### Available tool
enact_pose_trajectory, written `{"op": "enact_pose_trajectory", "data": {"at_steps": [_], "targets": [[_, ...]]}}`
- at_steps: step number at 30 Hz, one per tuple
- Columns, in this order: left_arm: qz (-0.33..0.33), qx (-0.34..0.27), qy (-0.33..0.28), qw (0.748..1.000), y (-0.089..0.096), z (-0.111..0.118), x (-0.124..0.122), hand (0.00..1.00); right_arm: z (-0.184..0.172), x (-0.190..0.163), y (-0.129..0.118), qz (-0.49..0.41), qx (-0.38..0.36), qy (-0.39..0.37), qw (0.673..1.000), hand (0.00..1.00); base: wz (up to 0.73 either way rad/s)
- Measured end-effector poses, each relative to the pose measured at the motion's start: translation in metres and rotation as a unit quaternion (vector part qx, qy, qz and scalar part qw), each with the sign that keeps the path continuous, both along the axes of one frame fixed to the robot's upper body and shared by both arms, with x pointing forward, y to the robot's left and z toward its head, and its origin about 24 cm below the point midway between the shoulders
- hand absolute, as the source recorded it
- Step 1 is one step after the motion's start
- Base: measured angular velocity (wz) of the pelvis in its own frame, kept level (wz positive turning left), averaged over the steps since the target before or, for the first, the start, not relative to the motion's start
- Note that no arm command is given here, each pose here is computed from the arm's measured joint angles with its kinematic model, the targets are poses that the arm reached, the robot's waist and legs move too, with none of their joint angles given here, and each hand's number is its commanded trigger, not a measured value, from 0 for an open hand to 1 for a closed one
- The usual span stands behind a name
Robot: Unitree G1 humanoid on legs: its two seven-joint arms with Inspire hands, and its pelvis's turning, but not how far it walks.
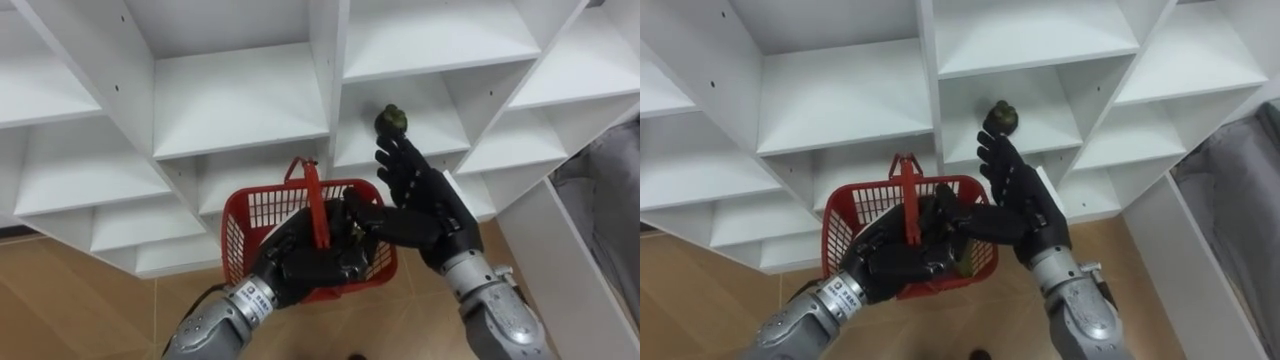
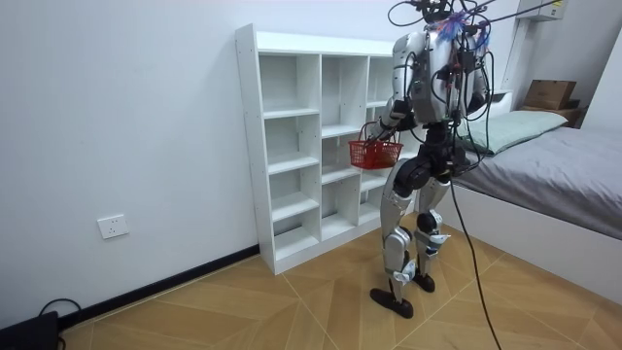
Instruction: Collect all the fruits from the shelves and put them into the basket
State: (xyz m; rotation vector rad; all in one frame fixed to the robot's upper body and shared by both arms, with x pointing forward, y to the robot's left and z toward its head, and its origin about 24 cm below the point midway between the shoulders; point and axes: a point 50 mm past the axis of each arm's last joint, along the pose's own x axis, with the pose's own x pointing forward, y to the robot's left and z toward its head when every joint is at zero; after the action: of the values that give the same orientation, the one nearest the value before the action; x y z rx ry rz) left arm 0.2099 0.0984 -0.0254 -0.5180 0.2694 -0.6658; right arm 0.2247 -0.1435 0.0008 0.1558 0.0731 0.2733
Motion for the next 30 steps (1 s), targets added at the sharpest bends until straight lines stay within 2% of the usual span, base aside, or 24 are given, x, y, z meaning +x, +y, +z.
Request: {"op": "enact_pose_trajectory", "data": {"at_steps": [13, 30], "targets": [[-0.002, 0.006, 0.003, 1.0, 0.001, -0.002, -0.001, 1.0, 0.006, 0.008, -0.006, -0.043, -0.039, -0.016, 0.998, 0.0, 0.0], [-0.001, 0.041, 0.029, 0.999, 0.014, -0.016, -0.006, 1.0, 0.011, 0.022, -0.013, -0.085, -0.115, -0.041, 0.989, 0.0, 0.0]]}}
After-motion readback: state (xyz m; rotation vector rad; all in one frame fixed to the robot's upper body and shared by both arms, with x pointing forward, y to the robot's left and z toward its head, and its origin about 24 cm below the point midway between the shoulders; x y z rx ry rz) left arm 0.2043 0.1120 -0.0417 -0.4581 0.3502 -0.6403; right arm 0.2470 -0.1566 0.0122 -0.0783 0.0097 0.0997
